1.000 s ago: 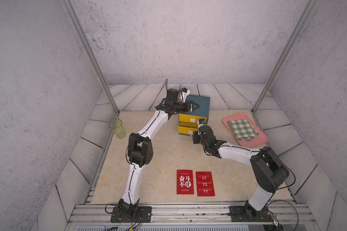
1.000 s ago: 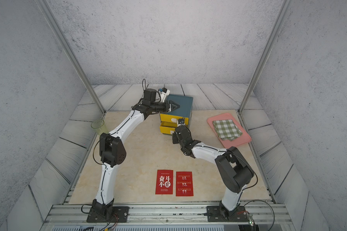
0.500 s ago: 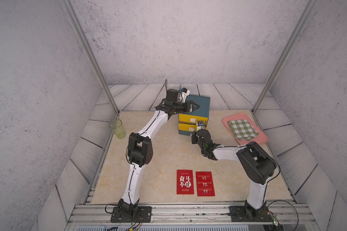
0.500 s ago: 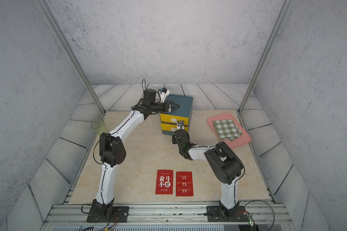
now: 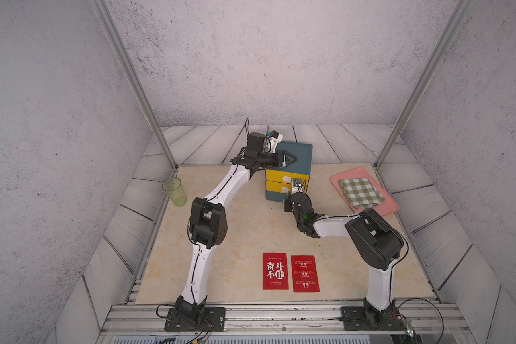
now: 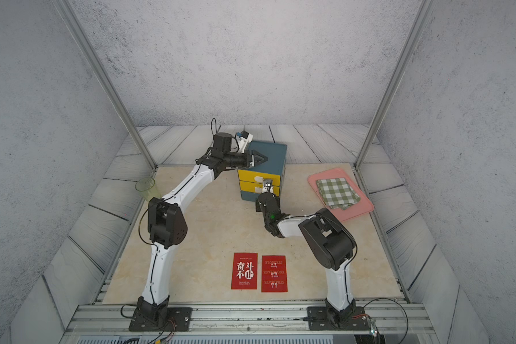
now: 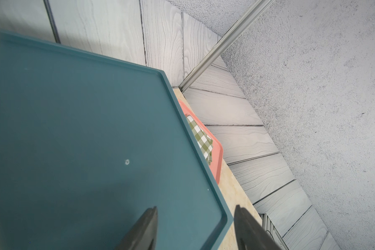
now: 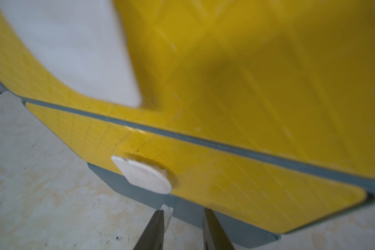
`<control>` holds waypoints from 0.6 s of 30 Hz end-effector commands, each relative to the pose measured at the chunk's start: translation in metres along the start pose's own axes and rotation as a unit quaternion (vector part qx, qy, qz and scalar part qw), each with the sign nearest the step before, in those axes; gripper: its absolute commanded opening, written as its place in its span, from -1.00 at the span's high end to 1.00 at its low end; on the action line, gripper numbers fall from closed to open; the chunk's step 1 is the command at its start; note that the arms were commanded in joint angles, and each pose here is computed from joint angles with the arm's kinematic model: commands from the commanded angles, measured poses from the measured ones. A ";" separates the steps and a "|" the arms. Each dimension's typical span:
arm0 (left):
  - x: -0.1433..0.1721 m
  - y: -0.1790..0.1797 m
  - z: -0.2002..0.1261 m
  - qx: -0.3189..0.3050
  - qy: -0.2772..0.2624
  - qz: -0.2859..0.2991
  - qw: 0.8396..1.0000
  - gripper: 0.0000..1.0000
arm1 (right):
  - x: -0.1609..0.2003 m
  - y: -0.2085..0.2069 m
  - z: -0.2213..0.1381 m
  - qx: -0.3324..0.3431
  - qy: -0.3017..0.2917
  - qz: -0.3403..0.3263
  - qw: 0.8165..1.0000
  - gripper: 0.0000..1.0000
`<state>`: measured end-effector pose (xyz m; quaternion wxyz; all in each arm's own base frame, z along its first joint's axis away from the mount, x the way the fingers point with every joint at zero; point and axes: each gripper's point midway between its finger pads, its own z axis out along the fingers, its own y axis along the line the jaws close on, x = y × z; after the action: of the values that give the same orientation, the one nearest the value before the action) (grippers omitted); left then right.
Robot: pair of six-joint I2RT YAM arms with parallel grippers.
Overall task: Take the postcards out of the drawer
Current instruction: Close the drawer of the storage box.
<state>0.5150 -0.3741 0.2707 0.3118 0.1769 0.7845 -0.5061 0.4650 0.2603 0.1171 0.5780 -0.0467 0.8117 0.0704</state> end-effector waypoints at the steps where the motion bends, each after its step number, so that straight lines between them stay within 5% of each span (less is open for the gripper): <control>1: 0.025 0.024 0.005 -0.023 0.031 -0.043 0.998 -0.26 | -0.004 0.001 0.002 -0.004 0.003 0.007 1.000 0.50; 9: -0.004 0.001 -0.007 -0.013 -0.012 -0.030 0.999 -0.32 | -0.015 0.000 -0.040 -0.044 0.018 0.037 0.998 0.22; 18: -0.045 -0.055 -0.057 -0.015 -0.095 -0.030 0.995 -0.38 | -0.048 -0.017 -0.115 -0.061 0.055 0.049 0.995 0.01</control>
<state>0.5107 -0.3608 0.2955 0.3238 0.1167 0.7896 -0.5079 0.3998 0.2386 0.1852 0.5461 -0.0508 0.8240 0.1422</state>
